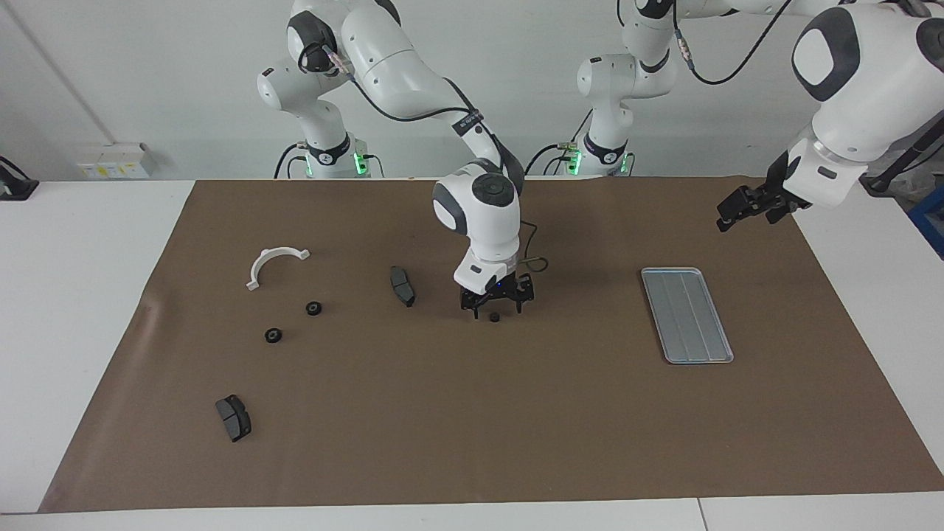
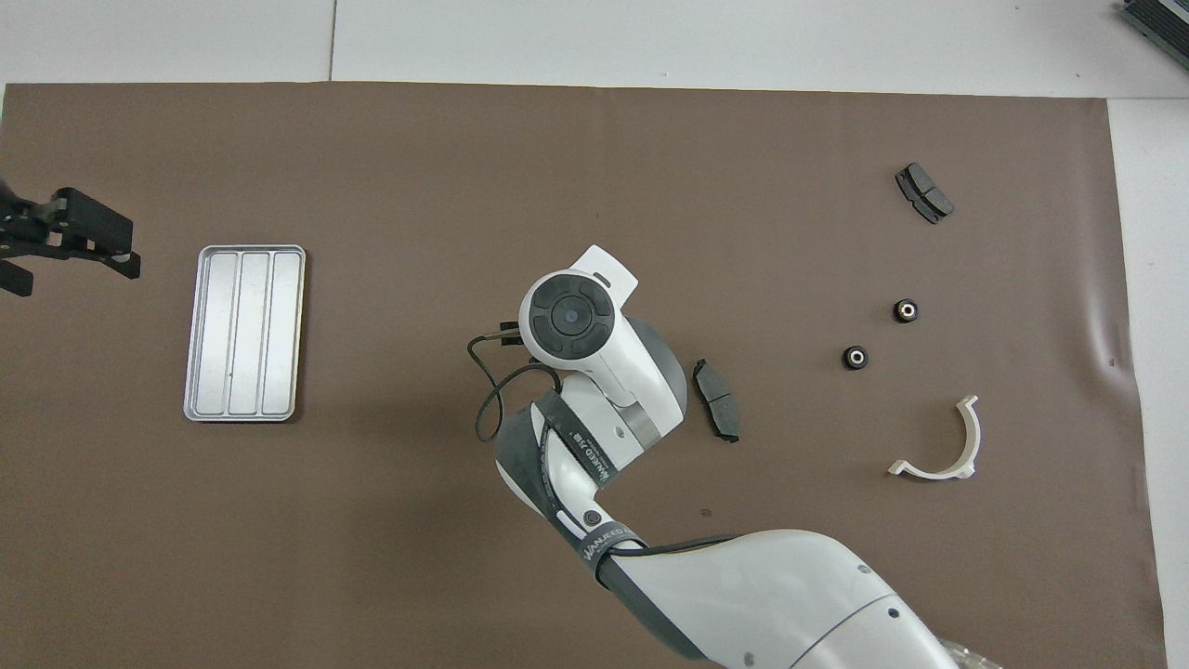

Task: Place bearing gear from tray to pile
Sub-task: 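Carry the gear to the gear pile and release it with the right gripper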

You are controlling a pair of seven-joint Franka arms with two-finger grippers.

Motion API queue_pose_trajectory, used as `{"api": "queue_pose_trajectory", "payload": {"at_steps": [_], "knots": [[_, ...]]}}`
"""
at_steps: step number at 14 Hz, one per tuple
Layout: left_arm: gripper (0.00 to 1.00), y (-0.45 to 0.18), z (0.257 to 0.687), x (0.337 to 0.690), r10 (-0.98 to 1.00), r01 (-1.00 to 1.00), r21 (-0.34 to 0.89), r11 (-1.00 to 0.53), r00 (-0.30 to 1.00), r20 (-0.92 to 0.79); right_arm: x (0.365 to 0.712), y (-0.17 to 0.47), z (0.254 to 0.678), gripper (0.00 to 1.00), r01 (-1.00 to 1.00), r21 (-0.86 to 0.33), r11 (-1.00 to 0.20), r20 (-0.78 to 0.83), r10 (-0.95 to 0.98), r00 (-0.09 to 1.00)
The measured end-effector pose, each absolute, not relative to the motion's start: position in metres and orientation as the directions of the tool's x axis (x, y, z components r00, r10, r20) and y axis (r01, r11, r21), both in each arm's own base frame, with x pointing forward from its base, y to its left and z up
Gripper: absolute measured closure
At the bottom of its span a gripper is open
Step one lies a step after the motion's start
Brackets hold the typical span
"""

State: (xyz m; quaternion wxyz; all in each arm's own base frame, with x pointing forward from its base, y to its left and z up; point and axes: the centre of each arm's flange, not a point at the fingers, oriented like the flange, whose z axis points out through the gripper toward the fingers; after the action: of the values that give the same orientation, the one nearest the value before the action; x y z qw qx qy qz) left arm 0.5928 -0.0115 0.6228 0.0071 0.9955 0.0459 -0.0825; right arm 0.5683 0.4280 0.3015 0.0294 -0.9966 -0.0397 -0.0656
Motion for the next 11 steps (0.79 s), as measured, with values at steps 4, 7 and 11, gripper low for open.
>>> {"api": "queue_pose_trajectory", "payload": {"at_steps": [4,7,11], "knots": [[0.00,-0.046,0.648,0.581,0.028,0.030,0.014,-0.999,0.991,-0.128,0.565,0.425,0.292,0.38,0.082,-0.041,-0.996,0.117,0.077,0.990],[0.00,-0.057,0.619,0.574,0.011,0.013,0.017,-1.000,0.997,-0.082,0.564,0.424,0.290,0.45,0.082,-0.039,-0.996,0.114,0.078,0.990],[0.00,-0.051,0.600,0.558,-0.028,-0.027,0.020,-0.999,0.996,-0.079,0.564,0.424,0.290,0.60,0.083,-0.039,-0.996,0.115,0.078,0.990]]}}
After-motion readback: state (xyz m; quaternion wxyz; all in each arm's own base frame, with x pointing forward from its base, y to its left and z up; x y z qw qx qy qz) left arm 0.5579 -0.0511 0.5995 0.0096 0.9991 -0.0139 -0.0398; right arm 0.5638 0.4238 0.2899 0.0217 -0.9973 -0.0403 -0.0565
